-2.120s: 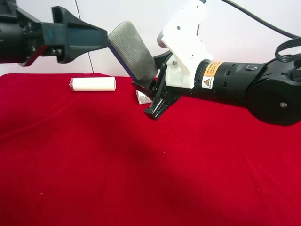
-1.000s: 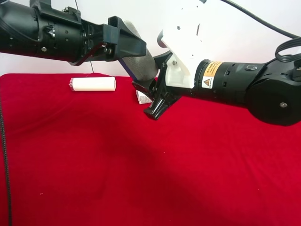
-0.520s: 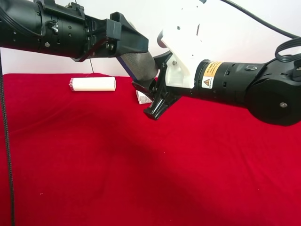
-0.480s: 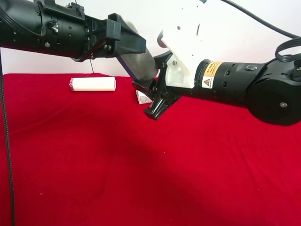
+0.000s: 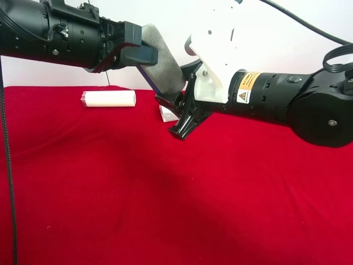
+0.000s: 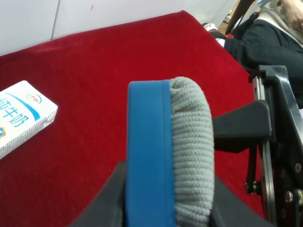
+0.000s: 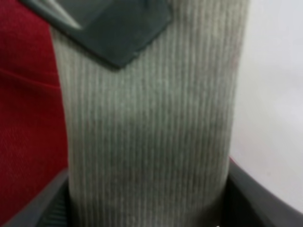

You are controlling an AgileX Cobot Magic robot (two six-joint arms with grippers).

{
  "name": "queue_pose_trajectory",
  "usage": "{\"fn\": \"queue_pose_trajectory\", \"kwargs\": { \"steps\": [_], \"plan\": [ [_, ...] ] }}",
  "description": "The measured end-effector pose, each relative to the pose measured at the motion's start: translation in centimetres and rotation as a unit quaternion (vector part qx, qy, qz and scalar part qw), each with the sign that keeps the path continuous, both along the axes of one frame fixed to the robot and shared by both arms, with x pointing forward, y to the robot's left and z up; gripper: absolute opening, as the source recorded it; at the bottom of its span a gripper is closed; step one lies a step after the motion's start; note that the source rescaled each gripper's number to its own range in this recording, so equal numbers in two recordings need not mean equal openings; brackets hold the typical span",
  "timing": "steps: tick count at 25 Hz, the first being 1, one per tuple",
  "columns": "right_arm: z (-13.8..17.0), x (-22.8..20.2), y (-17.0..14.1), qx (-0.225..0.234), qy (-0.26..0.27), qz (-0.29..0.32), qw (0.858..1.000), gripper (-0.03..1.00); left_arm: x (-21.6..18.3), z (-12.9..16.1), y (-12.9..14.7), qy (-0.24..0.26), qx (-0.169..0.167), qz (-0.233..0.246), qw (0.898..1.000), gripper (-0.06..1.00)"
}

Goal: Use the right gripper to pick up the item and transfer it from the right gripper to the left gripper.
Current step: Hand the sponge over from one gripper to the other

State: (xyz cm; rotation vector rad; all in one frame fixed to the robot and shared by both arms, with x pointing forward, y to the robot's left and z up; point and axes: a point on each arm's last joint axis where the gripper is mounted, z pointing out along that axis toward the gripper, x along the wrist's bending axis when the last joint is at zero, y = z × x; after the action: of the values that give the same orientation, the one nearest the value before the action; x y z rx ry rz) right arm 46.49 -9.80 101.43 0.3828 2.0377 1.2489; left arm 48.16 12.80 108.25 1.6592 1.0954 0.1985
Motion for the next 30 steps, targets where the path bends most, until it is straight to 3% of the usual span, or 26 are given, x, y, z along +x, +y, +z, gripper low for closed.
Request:
{"fn": "queue_pose_trajectory", "kwargs": {
  "steps": [30],
  "plan": [
    [0.00,0.00,0.00,0.000,0.000,0.000,1.000,0.04,-0.01,0.00,0.00,0.000,0.000,0.000,1.000,0.01]
  ]
}}
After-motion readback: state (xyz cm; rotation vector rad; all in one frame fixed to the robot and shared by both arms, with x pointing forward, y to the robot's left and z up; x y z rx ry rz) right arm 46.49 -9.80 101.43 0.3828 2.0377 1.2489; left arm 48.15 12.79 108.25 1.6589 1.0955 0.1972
